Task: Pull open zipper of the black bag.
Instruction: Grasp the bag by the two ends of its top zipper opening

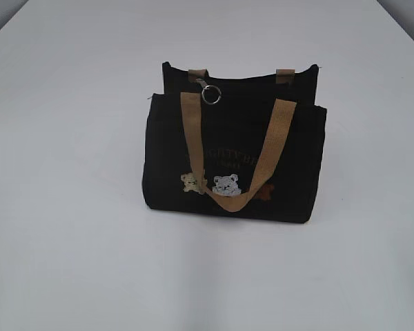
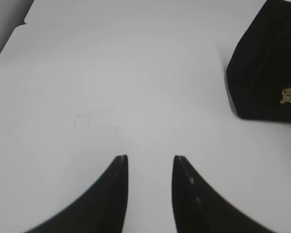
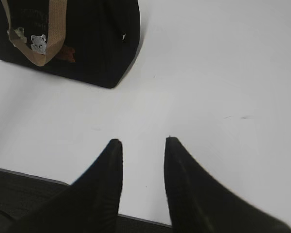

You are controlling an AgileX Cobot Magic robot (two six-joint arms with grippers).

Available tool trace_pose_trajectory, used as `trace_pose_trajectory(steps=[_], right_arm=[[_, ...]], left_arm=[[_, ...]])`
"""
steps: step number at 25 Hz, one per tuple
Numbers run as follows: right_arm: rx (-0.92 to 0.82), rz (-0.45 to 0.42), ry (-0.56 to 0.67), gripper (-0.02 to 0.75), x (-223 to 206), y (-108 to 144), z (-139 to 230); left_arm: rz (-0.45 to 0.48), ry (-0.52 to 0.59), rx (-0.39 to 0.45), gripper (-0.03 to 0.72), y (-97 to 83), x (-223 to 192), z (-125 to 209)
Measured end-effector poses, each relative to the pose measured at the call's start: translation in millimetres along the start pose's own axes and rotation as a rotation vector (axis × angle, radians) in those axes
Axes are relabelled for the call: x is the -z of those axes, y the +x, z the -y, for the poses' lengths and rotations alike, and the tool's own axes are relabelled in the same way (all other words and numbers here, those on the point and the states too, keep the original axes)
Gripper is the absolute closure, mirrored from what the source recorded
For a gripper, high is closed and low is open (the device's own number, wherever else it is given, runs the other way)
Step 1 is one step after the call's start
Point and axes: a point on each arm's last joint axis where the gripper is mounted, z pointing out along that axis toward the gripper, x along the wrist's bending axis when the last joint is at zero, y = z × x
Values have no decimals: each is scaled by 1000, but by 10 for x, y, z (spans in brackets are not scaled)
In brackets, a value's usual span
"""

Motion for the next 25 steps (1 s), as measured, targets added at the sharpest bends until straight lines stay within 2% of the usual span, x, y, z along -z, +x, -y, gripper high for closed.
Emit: trace_pose_trajectory(steps=[9, 12, 13, 15, 18, 21, 22, 25], right_arm=[[0, 0, 0, 496, 0, 0, 0], [0, 0, 0, 496, 0, 0, 0], [0, 0, 0, 496, 0, 0, 0], [0, 0, 0, 496, 0, 0, 0], [0, 0, 0, 496, 0, 0, 0], [0, 0, 0, 496, 0, 0, 0], [0, 0, 0, 496, 0, 0, 0], [0, 0, 0, 496, 0, 0, 0]], left_arm=[[9, -1, 5, 453, -8, 0, -1], [77, 9, 36, 453, -65, -27, -30], [127, 20, 50, 453, -102, -63, -73], [259, -4, 11, 443, -198, -172, -233], [434, -147, -134, 421, -307, -454, -593], [510, -198, -199, 396, -322, -932, -833], [532, -212, -262, 381, -326, -1125, -874], [575, -189, -312, 349, -316, -1744, -864]])
